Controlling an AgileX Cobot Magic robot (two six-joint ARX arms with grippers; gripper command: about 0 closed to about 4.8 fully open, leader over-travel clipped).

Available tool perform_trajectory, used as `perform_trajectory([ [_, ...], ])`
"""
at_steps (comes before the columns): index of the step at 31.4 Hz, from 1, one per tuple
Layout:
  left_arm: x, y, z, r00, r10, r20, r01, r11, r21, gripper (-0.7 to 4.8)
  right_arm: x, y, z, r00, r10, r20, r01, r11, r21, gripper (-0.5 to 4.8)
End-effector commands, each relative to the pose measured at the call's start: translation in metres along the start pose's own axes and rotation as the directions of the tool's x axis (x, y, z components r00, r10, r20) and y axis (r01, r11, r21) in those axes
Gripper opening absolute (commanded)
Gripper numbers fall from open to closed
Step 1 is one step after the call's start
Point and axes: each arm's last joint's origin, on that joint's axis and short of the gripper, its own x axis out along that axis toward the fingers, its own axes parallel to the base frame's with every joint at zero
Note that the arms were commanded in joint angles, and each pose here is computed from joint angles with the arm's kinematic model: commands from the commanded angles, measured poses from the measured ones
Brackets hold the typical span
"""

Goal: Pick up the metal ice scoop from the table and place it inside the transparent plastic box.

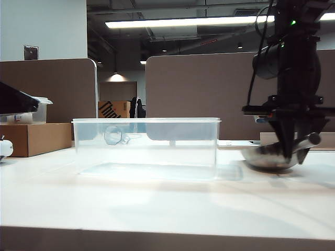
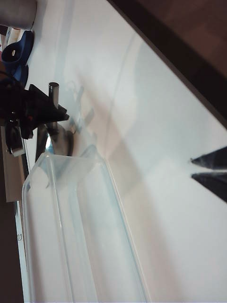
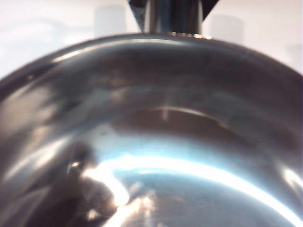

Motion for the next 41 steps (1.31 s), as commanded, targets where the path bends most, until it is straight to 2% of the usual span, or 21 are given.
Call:
perform_trajectory([
  [1, 0.000, 0.000, 0.001, 1.000, -0.005, 0.010, 0.005, 1.000, 0.001, 0.21, -0.031, -0.005, -0.003, 0.989, -0.056, 0.134, 0.061, 0.998, -0.029, -0.02],
  [6, 0.000, 0.000, 0.001, 1.000, -0.002, 0.014, 0.002, 1.000, 0.001, 0.21, -0.085, -0.008, -0.011, 0.945, -0.051, 0.324, 0.108, 0.981, -0.163, -0.02],
  [8, 0.000, 0.001, 0.001, 1.000, 0.005, 0.016, -0.005, 1.000, 0.000, 0.21, -0.104, -0.007, -0.012, 0.934, -0.008, 0.357, 0.109, 0.959, -0.262, -0.02],
  [13, -0.001, 0.007, 0.002, 0.997, 0.067, 0.024, -0.067, 0.998, -0.009, 0.21, -0.140, 0.008, -0.015, 0.906, 0.045, 0.420, 0.145, 0.901, -0.409, -0.02],
  [16, -0.003, 0.014, 0.003, 0.990, 0.136, 0.030, -0.135, 0.991, -0.020, 0.21, -0.153, 0.025, -0.019, 0.885, 0.085, 0.457, 0.202, 0.815, -0.543, -0.02],
  [20, -0.005, 0.024, 0.003, 0.972, 0.233, 0.035, -0.232, 0.972, -0.036, 0.21, -0.161, 0.057, -0.025, 0.842, 0.165, 0.514, 0.313, 0.626, -0.714, -0.02],
  [21, -0.006, 0.027, 0.003, 0.965, 0.260, 0.036, -0.259, 0.965, -0.041, 0.21, -0.162, 0.067, -0.026, 0.825, 0.191, 0.532, 0.346, 0.574, -0.742, -0.02],
  [25, -0.009, 0.035, 0.003, 0.941, 0.337, 0.038, -0.335, 0.941, -0.054, 0.21, -0.161, 0.098, -0.026, 0.769, 0.317, 0.555, 0.412, 0.418, -0.810, -0.01],
  [27, -0.010, 0.037, 0.003, 0.931, 0.362, 0.039, -0.360, 0.931, -0.058, 0.21, -0.155, 0.111, -0.023, 0.751, 0.379, 0.541, 0.420, 0.358, -0.834, -0.01],
  [30, -0.011, 0.038, 0.003, 0.927, 0.373, 0.041, -0.370, 0.927, -0.060, 0.21, -0.140, 0.126, -0.017, 0.758, 0.394, 0.520, 0.409, 0.334, -0.849, -0.01],
  [36, -0.011, 0.038, 0.004, 0.928, 0.371, 0.047, -0.368, 0.928, -0.059, 0.21, -0.096, 0.138, -0.002, 0.840, 0.322, 0.438, 0.345, 0.308, -0.887, -0.01],
  [41, -0.011, 0.038, 0.004, 0.928, 0.370, 0.047, -0.367, 0.928, -0.059, 0.21, -0.073, 0.144, 0.004, 0.874, 0.292, 0.389, 0.304, 0.297, -0.905, -0.01],
])
